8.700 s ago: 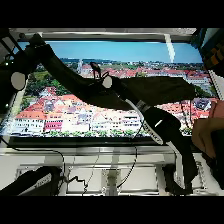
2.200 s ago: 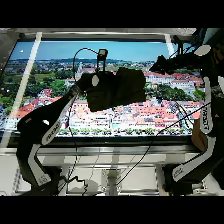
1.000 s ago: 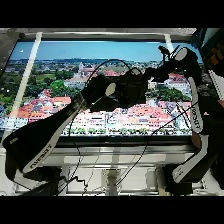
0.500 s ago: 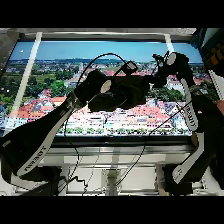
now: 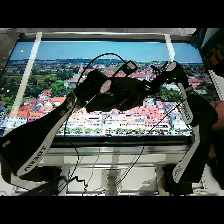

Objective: Fold the clothes and pants, and hang the long-sleeved shirts on hangers.

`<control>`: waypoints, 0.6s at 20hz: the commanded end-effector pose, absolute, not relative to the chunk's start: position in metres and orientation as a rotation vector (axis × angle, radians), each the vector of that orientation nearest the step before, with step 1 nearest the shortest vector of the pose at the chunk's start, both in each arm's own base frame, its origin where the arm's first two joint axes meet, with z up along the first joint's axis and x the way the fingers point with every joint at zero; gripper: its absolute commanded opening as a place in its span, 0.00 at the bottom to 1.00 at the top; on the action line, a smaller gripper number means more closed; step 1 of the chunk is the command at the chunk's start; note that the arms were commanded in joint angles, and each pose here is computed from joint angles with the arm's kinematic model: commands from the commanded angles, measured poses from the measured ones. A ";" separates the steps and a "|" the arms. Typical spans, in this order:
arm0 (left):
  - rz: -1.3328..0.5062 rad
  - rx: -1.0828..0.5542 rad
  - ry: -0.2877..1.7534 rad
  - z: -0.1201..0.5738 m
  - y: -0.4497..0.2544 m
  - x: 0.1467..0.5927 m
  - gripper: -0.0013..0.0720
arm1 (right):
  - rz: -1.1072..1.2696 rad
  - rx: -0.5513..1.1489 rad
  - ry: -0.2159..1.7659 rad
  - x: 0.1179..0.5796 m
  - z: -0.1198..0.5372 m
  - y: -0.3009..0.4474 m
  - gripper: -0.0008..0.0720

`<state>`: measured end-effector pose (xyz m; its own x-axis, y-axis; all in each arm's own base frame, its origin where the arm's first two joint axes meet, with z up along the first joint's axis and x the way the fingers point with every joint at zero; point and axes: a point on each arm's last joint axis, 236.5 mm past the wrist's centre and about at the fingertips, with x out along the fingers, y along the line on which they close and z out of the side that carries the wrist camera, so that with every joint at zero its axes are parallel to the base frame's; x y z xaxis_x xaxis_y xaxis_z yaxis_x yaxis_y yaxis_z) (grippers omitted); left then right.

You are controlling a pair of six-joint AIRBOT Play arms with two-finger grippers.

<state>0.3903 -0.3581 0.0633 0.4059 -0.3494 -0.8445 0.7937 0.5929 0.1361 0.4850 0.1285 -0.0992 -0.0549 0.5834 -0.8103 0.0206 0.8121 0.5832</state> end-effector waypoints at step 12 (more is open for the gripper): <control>-0.556 0.535 0.754 0.135 -0.285 0.433 0.05 | 0.806 0.947 1.343 0.506 -0.053 0.346 0.99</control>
